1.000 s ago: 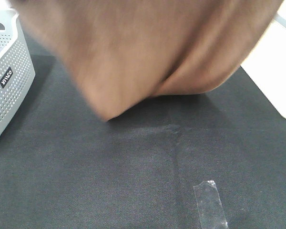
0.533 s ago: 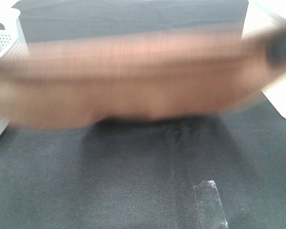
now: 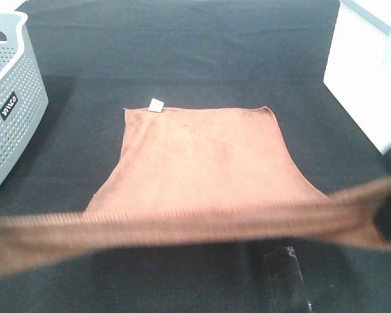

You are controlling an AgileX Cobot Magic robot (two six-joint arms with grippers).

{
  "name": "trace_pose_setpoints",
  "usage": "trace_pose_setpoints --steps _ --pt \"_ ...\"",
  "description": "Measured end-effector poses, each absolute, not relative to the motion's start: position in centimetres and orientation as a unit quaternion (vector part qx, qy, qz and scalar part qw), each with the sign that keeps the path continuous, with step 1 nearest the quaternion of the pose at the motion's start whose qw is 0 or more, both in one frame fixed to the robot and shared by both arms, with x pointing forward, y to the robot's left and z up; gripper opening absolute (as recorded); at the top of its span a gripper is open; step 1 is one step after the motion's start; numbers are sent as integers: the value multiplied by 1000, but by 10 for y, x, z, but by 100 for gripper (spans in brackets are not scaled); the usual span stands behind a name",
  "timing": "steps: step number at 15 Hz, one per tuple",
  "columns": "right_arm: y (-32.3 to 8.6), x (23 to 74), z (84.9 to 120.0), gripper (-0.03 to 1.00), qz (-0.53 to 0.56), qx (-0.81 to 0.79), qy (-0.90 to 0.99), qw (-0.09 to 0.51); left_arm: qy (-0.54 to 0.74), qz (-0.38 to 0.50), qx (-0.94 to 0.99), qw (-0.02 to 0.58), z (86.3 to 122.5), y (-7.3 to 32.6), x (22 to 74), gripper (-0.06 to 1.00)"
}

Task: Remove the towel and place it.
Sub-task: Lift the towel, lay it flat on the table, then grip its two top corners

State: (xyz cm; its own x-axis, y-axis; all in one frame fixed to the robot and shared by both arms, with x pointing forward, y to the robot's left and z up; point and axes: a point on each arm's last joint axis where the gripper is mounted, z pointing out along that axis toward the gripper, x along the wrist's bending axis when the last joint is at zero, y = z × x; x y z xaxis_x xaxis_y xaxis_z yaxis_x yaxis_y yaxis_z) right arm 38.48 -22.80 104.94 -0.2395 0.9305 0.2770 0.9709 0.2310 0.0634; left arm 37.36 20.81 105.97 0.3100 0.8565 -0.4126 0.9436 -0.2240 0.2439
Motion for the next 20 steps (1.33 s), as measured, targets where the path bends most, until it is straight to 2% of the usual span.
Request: trace_pose_setpoints --steps 4,9,16,20 --pt "-230 374 1028 0 -80 -616 -775 118 596 -138 767 193 1034 207 369 0" --pt "-232 339 1000 0 -76 -626 -754 186 629 -213 735 137 993 211 344 0" --pt "-233 337 999 0 -76 -627 -753 188 630 -221 732 135 992 211 342 0" --pt "-229 350 980 0 -13 -632 -740 231 630 -220 733 134 991 211 342 0"
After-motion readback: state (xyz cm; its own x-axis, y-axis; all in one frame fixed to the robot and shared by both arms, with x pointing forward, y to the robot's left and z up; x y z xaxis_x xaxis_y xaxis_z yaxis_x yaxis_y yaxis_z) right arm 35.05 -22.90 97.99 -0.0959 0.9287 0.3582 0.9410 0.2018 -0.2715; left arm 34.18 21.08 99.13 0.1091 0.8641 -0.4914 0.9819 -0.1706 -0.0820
